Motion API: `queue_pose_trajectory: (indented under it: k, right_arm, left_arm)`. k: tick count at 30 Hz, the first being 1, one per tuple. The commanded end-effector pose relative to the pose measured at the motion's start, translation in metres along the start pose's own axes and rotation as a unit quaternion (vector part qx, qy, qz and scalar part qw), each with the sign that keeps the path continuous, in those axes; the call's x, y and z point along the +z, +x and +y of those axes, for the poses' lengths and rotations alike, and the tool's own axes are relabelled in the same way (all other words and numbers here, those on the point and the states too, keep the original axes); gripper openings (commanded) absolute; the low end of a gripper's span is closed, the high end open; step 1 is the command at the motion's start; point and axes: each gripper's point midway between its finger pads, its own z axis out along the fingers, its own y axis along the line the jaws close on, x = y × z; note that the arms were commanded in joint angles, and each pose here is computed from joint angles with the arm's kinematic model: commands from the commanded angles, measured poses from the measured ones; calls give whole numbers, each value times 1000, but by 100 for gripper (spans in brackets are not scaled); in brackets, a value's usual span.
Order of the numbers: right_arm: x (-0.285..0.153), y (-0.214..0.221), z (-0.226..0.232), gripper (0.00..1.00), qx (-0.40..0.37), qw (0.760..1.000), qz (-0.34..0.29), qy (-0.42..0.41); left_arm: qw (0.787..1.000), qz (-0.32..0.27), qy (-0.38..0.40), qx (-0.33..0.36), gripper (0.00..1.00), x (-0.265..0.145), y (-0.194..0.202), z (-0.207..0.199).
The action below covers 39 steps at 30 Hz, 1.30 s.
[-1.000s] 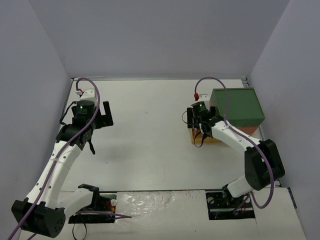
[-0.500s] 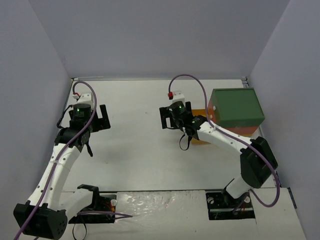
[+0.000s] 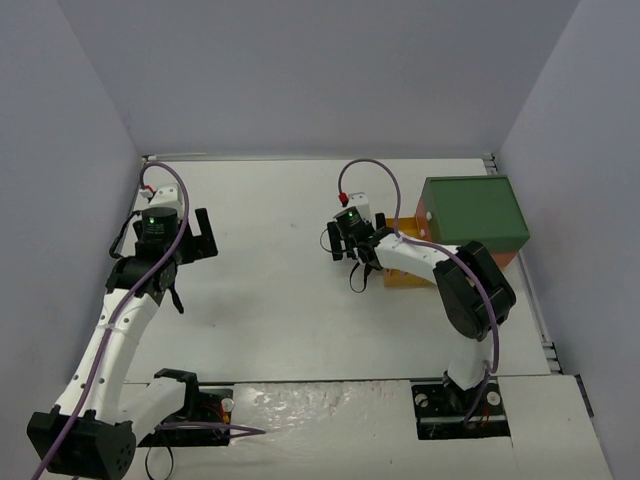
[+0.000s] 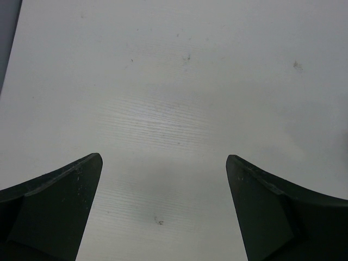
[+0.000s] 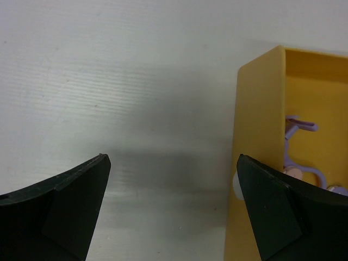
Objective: Organize the makeup
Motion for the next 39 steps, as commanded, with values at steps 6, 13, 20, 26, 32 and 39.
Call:
queue_pose_trajectory:
  k: [6,13,20,26,32,39]
  right_arm:
    - [7,-35,-65,100,38,995,-41,89]
    - [6,-36,-92,100,20,988,-38,149]
    - [8,-28,-115,100,-4,978,-17,206]
    - [9,-19,-132,100,-19,971,5,237]
    - [4,-22,-138,100,-27,967,6,254]
    - [-14,-50,-105,100,-11,986,-26,163]
  left_arm:
    - [999,-34,6,-13,97,-5,-19,0]
    - [999,-33,8,-15,97,-4,-19,0]
    - [999,-34,9,-17,97,-5,-19,0]
    - [999,-34,10,-19,97,-5,-19,0]
    - [999,-36,11,-22,97,-5,-20,0]
    - [999,-36,11,-24,97,-5,-20,2]
